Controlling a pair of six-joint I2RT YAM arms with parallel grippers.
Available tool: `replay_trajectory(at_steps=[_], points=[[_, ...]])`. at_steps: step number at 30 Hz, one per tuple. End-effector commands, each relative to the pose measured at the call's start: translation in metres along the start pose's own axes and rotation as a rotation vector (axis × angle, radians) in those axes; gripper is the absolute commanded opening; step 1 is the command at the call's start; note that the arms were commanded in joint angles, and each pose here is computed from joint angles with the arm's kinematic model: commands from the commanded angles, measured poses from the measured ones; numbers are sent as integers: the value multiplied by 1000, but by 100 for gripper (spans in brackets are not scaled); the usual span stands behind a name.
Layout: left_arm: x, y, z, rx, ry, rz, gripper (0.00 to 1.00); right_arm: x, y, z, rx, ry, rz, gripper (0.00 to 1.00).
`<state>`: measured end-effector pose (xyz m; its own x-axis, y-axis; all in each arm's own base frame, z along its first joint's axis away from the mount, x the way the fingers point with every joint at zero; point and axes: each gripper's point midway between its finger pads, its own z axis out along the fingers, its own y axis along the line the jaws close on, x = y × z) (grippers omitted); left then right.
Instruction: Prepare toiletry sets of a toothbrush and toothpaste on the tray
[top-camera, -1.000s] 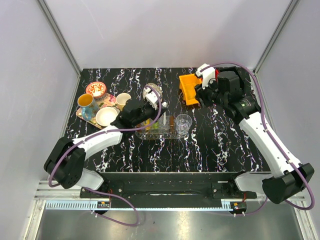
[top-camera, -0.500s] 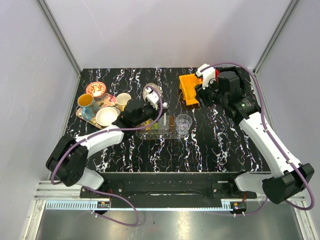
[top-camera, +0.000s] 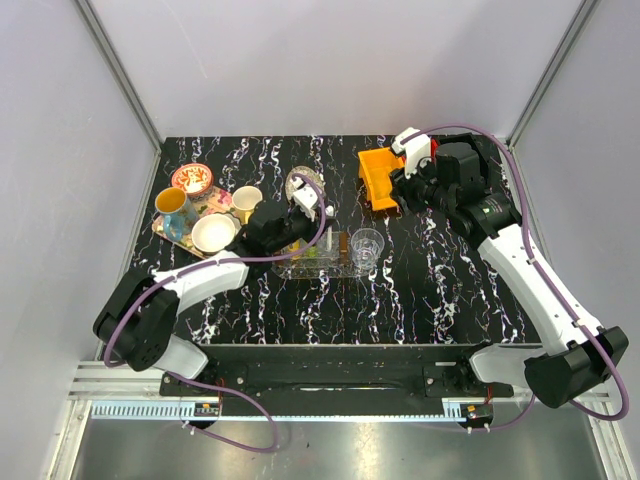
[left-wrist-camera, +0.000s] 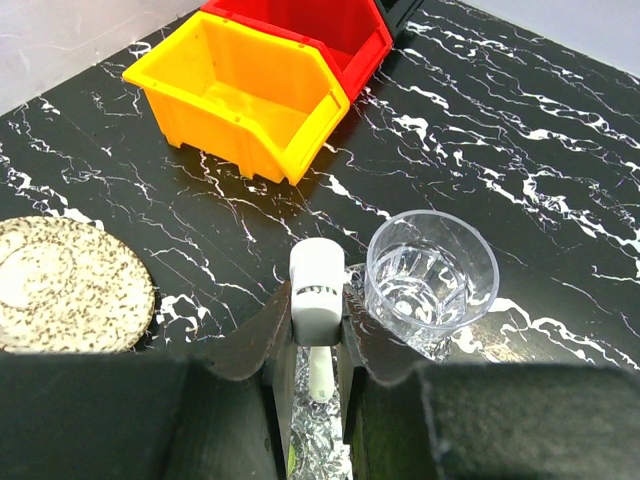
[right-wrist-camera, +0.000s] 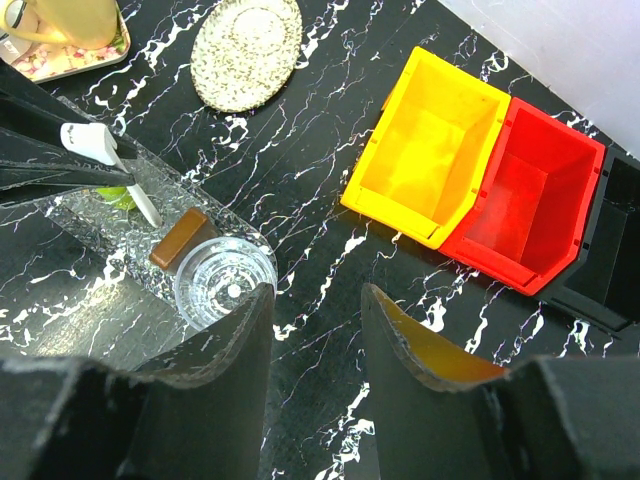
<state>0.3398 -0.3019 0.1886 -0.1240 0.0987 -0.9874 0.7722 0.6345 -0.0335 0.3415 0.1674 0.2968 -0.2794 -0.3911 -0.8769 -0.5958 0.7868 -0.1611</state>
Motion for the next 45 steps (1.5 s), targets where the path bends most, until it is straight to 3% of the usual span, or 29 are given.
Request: replay_trajectory(at_steps=[1, 45], points=[[-9, 6, 2, -20, -52, 8, 0, -14, 0, -3, -9, -56, 8, 45], [-5, 7, -3, -26, -34, 12, 0, -9, 3, 1, -21, -44, 19, 45]])
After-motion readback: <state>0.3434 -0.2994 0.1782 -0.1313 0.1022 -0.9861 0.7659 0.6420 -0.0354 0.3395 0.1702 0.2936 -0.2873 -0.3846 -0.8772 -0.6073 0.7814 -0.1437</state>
